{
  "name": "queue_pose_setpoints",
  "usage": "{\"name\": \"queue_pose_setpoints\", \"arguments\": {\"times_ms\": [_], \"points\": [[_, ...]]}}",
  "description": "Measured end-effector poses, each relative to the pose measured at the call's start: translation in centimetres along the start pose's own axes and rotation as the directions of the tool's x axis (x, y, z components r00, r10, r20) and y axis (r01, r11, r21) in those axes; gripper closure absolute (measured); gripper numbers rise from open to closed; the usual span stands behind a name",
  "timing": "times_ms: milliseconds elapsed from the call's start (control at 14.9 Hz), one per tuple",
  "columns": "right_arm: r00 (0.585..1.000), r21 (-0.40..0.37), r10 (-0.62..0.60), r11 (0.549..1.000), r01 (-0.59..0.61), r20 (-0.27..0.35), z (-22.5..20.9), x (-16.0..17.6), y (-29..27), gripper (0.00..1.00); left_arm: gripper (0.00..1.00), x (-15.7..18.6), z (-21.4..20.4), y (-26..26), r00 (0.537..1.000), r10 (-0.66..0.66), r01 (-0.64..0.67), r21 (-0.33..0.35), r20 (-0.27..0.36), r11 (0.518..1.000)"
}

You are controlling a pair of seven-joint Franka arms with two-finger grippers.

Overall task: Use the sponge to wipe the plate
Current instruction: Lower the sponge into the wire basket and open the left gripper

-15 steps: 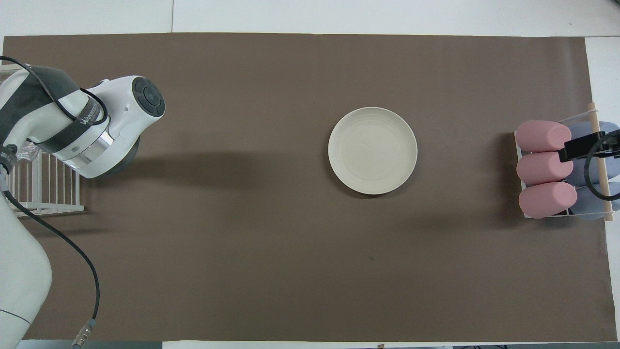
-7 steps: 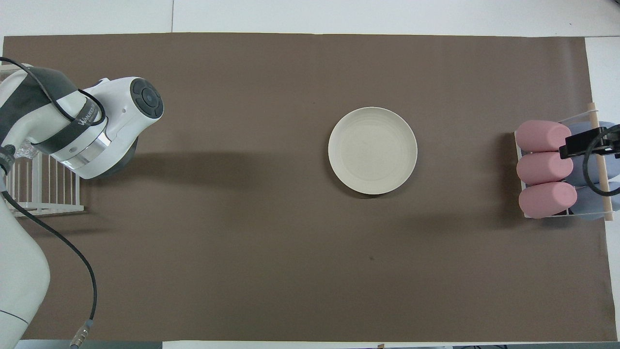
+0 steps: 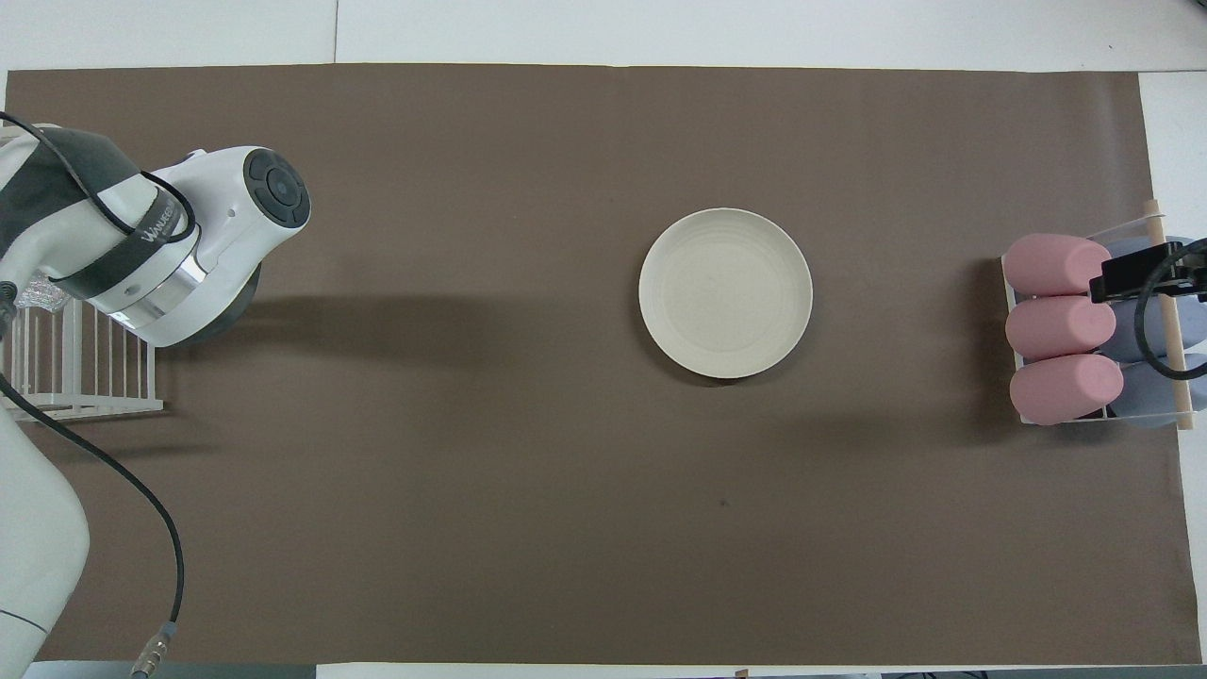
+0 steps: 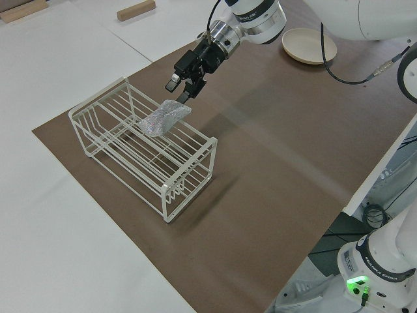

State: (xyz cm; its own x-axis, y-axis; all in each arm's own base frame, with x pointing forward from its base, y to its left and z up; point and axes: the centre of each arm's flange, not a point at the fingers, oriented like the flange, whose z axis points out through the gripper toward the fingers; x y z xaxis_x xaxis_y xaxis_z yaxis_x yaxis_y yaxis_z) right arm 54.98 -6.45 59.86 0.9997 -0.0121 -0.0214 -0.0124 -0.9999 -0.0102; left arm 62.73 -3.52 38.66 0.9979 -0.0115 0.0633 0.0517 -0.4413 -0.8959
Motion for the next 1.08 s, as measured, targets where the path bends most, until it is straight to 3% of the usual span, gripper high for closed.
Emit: {"name": "queue_pose_setpoints", "arguments": {"times_ms": [202,605,740,874,1076], "points": [[1.000,0.000,0.000,1.000,0.000,0.000,0.0,0.0,0.0,0.00,0.00,0.7,-0.8,-2.9,0.998,0.069,-0.069,-0.047,-0.002,0.996],[1.000,0.000,-0.004,1.000,0.004,-0.001,0.0,0.0,-0.2,0.00,0.00,0.6,-4.0,-12.7,0.995,0.045,-0.005,-0.416,0.087,0.909],[1.000,0.000,-0.005,1.000,0.005,-0.002,-0.1,0.0,-0.3,0.00,0.00,-0.2,-5.3,-15.2,0.992,0.013,0.060,-0.555,0.127,0.830],[1.000,0.000,-0.006,1.000,0.006,-0.005,-0.2,0.0,-0.3,0.00,0.00,-1.8,-5.8,-18.8,0.984,-0.020,0.136,-0.680,0.174,0.720],[1.000,-0.001,-0.006,1.000,0.006,-0.008,-0.4,0.0,-0.3,0.00,0.00,-5.1,-7.0,-22.8,0.972,0.001,0.189,-0.789,0.234,0.584]]}}
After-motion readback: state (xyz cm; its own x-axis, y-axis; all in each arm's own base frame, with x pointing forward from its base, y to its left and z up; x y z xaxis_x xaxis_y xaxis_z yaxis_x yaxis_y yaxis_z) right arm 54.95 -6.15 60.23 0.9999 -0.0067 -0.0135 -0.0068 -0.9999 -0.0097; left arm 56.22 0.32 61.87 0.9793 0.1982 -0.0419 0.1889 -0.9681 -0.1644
